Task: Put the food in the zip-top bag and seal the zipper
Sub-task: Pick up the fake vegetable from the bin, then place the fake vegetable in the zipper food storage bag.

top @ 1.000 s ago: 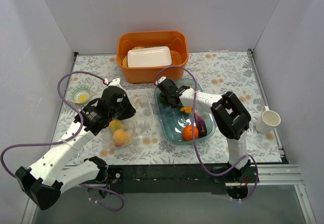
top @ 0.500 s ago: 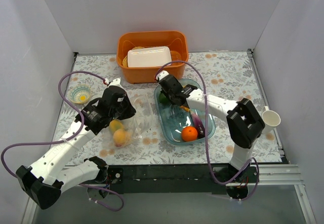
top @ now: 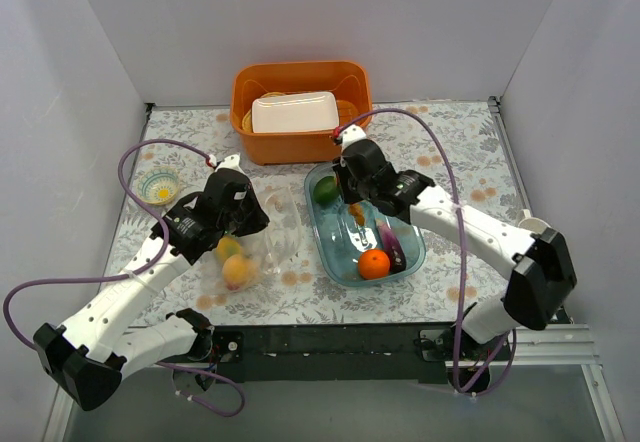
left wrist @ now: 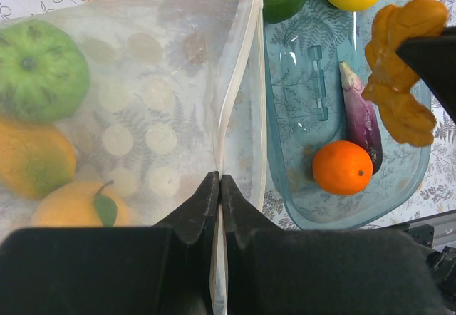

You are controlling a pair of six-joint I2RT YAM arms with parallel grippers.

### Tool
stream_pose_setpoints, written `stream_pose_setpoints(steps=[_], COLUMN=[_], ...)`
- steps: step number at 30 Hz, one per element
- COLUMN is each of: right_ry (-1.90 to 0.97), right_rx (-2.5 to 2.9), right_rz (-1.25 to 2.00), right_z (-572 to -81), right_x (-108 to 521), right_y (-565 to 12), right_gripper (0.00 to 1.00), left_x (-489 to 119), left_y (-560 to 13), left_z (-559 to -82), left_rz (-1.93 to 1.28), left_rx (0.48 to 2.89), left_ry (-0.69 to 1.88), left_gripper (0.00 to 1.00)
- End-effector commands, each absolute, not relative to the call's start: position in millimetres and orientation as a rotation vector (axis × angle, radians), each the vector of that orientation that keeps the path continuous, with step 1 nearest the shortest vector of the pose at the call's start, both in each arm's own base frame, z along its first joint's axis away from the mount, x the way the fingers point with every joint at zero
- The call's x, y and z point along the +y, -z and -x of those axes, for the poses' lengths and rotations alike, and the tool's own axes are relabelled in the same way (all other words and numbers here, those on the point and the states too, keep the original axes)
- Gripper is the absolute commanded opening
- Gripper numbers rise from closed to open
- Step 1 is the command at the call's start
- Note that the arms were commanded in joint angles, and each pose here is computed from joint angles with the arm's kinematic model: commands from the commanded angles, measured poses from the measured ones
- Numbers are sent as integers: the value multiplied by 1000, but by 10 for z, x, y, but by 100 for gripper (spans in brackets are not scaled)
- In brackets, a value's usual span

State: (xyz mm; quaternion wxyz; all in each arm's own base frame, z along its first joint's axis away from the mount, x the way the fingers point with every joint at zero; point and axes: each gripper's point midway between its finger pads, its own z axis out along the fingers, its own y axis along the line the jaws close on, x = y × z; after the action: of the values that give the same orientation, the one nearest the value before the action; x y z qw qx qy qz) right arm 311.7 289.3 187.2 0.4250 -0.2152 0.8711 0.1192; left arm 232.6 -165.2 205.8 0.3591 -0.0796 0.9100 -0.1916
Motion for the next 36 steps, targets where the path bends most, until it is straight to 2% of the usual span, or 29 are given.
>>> stream_pose_setpoints(steps=[1, 7, 11, 19, 27, 36], right_ry=[-658, -1006, -1276, -1568, -1595, -1585], right_rx=[2075, 1973, 1881, 1804, 1743, 1835], right_rz=[359, 261, 244, 191, 187, 134], right_z=[-2910, -2676, -2451, -2284, -2296, -2426], right_x=[3141, 3385, 3587, 3808, 3847, 4021], right_y=[-2347, -2736, -2800, -2824, -2903, -2558], right_gripper=[17, 17, 17, 17, 17, 17], left_x=[-1635, -1661, -1663, -1685, -1676, -1731], left_y=[-2185, -2213, -2228, -2276, -2270, -2377], left_z=[-2376, -2395, -2402, -2376, -2346, -2363], left_rz=[212, 207, 208, 213, 216, 217], left_rx=[2313, 2307, 2303, 2281, 2281, 2256], left_ry=[495, 506, 507, 551, 558, 604], left_gripper=[0, 0, 0, 0, 0, 0])
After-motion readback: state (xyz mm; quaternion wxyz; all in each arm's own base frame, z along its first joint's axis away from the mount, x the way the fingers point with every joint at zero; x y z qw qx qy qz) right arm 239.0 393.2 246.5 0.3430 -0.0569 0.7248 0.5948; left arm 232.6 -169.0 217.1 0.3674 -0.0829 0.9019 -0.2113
